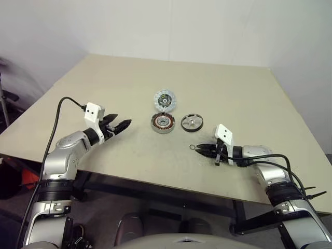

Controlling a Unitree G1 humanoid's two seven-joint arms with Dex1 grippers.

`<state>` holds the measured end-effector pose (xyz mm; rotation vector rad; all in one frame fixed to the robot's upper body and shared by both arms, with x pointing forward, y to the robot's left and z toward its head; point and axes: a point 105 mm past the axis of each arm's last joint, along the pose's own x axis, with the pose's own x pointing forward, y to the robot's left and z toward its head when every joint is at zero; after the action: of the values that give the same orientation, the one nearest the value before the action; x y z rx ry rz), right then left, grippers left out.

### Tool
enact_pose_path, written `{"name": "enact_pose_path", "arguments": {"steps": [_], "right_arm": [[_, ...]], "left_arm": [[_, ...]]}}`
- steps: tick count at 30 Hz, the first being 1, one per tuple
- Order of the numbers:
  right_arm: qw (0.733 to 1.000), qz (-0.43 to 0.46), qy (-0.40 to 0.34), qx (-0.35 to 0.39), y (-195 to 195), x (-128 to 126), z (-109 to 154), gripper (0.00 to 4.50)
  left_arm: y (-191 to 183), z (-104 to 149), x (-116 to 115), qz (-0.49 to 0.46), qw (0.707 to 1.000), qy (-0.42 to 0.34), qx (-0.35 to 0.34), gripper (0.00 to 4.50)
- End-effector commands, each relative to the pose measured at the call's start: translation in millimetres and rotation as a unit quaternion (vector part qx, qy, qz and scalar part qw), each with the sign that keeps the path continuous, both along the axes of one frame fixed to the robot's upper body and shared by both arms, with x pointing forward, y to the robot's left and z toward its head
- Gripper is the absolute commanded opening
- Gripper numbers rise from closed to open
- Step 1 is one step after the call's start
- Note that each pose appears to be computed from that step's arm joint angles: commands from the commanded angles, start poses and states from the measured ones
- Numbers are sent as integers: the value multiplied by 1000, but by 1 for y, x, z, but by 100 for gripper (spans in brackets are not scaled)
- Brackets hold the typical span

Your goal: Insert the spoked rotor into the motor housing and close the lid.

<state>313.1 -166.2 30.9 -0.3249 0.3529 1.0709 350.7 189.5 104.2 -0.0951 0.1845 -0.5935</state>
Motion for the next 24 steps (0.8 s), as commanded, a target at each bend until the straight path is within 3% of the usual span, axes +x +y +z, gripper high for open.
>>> {"name": "enact_pose_path", "arguments": {"steps": [1, 14, 19, 24], "right_arm": [[1000, -15, -3, -10, -7, 6, 3, 25], [999, 14, 19, 22, 2, 1, 14, 25], [1000, 17, -12, 0, 4, 3, 12, 180], [999, 30, -9, 4, 11, 3, 11, 180]], "left_arm": [[4, 15, 2, 5, 1000, -26, -2, 404], [5, 12, 1, 7, 1000, -25, -3, 404], [5, 12, 0, 8, 1000, -23, -2, 404], [6, 12, 0, 8, 1000, -23, 0, 404]]}}
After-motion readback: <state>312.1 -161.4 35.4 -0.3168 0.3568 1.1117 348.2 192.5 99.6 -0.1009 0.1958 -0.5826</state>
